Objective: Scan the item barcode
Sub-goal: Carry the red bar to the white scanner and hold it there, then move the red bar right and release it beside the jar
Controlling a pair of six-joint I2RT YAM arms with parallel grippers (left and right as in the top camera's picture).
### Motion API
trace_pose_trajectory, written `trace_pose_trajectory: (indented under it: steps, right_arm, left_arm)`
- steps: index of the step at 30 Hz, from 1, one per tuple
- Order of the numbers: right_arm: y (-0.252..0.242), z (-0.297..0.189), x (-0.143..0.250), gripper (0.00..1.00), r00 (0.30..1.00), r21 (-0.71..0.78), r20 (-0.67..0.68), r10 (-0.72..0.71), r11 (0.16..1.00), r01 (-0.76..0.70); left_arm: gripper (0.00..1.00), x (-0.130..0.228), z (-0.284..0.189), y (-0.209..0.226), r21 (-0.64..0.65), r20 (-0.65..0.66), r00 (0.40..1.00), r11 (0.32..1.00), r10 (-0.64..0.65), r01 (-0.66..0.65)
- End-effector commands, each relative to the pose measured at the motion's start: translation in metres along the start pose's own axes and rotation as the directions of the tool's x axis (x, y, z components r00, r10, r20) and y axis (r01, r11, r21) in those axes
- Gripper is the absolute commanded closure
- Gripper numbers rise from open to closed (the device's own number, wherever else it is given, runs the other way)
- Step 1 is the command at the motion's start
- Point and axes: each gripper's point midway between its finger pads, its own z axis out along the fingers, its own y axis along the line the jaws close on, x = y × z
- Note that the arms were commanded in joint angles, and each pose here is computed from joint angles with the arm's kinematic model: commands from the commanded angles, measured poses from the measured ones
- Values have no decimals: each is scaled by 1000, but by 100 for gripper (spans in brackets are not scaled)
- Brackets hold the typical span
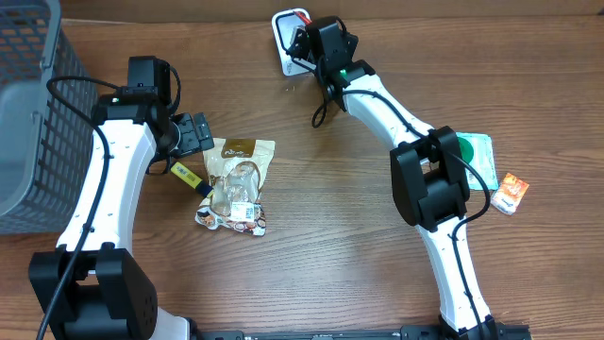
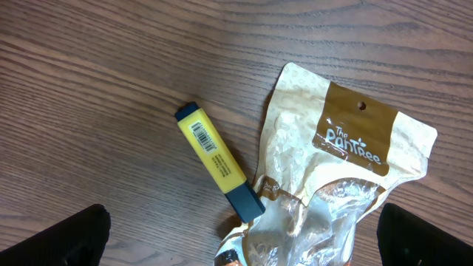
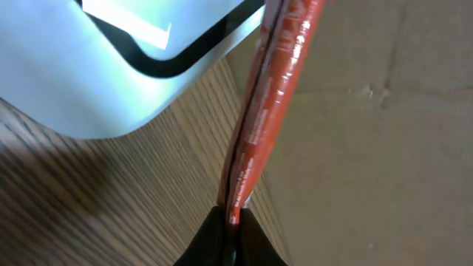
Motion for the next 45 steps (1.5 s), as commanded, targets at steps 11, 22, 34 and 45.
trace_pose_trajectory:
  steps: [11, 22, 34, 45]
  right_arm:
    - [12, -6, -6, 92, 993, 18, -60, -100, 995, 101]
    - [15, -8, -5, 93, 991, 14, -78, -111, 994, 112]
    - [14, -16, -13, 96, 997, 39, -76, -14, 999, 17]
    - [-39, -67, -17, 97, 963, 78, -27, 269, 961, -267]
  left_arm:
    - [0, -5, -7, 1, 2, 25, 1000, 1000, 18, -18]
    - [0, -5, -7, 1, 2, 25, 1000, 1000, 18, -18]
    - [0, -5, -7, 1, 2, 25, 1000, 1000, 18, -18]
    - [0, -5, -7, 1, 2, 25, 1000, 1000, 18, -18]
